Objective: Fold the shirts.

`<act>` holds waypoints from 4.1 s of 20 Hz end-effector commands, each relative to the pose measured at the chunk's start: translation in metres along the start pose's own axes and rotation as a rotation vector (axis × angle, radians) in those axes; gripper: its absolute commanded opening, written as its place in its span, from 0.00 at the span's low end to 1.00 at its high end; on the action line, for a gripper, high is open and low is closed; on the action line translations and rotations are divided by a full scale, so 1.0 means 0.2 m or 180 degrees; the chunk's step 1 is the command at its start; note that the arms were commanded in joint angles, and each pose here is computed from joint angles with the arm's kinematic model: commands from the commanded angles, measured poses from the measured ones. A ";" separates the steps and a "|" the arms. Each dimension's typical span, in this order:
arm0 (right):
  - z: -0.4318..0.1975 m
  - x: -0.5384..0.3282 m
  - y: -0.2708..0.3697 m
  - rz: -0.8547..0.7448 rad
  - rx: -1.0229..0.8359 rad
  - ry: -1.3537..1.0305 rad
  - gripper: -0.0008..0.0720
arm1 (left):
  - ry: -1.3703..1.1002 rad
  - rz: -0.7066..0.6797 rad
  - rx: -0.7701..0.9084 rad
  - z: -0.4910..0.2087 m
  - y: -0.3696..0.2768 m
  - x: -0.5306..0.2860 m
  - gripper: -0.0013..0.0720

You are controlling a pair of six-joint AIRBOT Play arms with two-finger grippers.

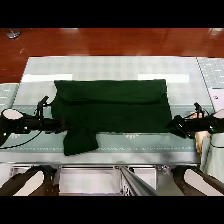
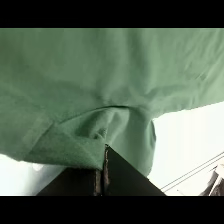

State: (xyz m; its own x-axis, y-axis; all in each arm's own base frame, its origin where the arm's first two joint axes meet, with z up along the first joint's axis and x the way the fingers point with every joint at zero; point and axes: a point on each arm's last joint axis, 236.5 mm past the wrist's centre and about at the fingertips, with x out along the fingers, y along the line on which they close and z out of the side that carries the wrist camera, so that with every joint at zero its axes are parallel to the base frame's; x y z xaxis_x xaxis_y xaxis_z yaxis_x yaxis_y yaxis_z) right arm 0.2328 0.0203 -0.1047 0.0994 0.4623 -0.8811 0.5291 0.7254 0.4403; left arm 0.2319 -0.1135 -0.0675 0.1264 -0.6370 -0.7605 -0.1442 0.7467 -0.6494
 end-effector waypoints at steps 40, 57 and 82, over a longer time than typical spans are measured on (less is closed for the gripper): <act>0.84 -0.11 0.78 0.0331 -0.1022 0.0098 0.04 | -0.0708 0.0018 0.0724 1.30 -0.50 -0.31 0.05; -0.25 -0.96 0.86 0.0631 -0.1862 -0.1339 0.04 | 0.0864 -0.0171 0.2114 -0.31 -1.51 1.31 0.04; -0.24 0.36 1.99 0.0826 -0.2956 0.0556 0.87 | -0.1994 0.0576 0.0787 0.51 -0.58 -0.99 0.05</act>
State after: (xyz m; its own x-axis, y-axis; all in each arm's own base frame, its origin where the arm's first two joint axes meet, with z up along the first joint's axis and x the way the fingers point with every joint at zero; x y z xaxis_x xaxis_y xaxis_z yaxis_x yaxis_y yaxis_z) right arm 0.4036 0.3828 0.0312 0.0384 0.7158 -0.6972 -0.3488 0.6635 0.6619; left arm 0.3579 -0.0593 0.1832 0.6504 -0.3597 -0.6691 0.0321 0.8930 -0.4489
